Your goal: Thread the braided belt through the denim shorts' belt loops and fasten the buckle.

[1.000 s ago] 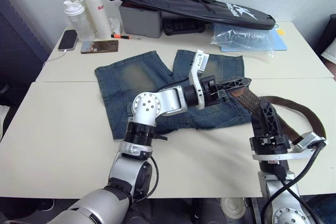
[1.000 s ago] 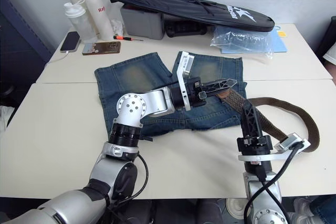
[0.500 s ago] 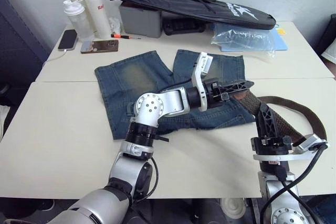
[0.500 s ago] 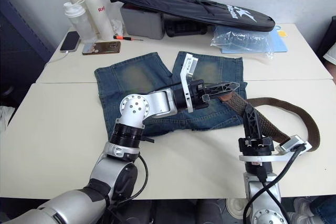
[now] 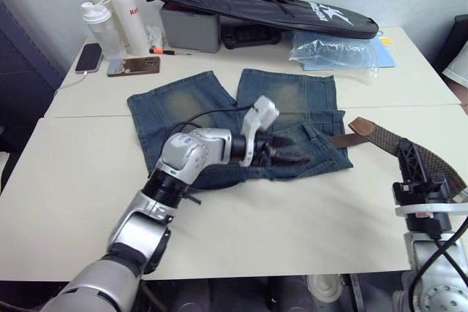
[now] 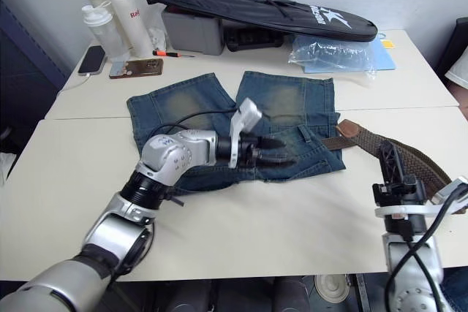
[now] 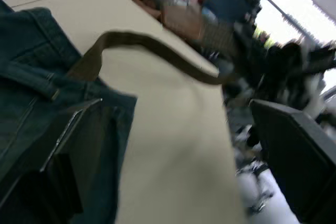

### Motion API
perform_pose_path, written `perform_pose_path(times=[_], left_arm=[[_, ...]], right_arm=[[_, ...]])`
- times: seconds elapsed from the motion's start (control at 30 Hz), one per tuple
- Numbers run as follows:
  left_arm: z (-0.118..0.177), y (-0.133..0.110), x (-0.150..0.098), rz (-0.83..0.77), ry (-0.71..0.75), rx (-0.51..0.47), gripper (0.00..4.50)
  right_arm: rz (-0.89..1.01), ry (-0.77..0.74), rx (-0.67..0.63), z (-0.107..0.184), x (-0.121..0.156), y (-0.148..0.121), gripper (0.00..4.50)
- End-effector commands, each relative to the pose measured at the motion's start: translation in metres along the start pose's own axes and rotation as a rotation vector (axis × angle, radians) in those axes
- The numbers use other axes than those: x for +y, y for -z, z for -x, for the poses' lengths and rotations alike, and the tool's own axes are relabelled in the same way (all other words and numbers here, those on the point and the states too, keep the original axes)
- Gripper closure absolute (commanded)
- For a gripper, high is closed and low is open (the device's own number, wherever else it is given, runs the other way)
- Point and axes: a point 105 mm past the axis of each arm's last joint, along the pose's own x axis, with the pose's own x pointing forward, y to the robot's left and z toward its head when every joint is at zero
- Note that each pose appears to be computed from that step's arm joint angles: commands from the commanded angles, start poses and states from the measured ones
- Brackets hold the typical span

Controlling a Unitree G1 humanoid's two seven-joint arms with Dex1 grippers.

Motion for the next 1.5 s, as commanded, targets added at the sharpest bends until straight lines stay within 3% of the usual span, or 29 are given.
perform_pose_path(times=[0.03, 0.1, 0.23, 0.4, 0.57, 0.67, 0.8, 0.93, 1.0, 1.27, 1.5], left_arm=[[-0.016, 0.004, -0.009, -0.258, 0.05, 0.088, 0.05], [-0.029, 0.001, -0.007, -0.345, 0.035, 0.096, 0.05], [-0.056, -0.006, -0.007, -0.404, 0.018, 0.087, 0.05], [-0.087, -0.009, 0.01, -0.57, -0.137, 0.153, 0.05], [-0.097, 0.009, 0.013, -0.652, -0.119, 0.231, 0.05], [-0.099, 0.02, 0.014, -0.721, -0.101, 0.266, 0.92], [-0.1, 0.025, 0.006, -0.692, -0.024, 0.253, 2.71], [-0.089, 0.029, -0.014, -0.716, 0.149, 0.223, 4.42], [-0.076, 0.033, -0.017, -0.745, 0.193, 0.227, 4.47], [-0.005, 0.056, -0.031, -0.593, 0.378, 0.315, 4.47], [0.028, 0.066, -0.035, -0.542, 0.43, 0.36, 4.47]], right_arm=[[0.231, 0.007, 0.155, 0.006, 0.008, -0.011, 4.5], [0.334, 0.039, 0.264, 0.01, 0.004, -0.012, 4.5], [0.415, 0.073, 0.33, 0.009, 0.002, -0.021, 4.5], [0.443, 0.067, 0.294, 0.004, 0.014, -0.028, 4.5], [0.461, 0.079, 0.246, 0.004, 0.023, -0.034, 4.5], [0.467, 0.087, 0.225, 0.005, 0.025, -0.037, 4.5], [0.48, 0.086, 0.224, 0.004, 0.028, -0.037, 4.5], [0.488, 0.072, 0.248, 0.001, 0.029, -0.035, 4.5], [0.486, 0.065, 0.282, 0.0, 0.028, -0.028, 4.5], [0.407, 0.021, 0.391, 0.004, 0.038, 0.002, 4.5], [0.352, 0.003, 0.462, 0.011, 0.043, 0.022, 4.5]])
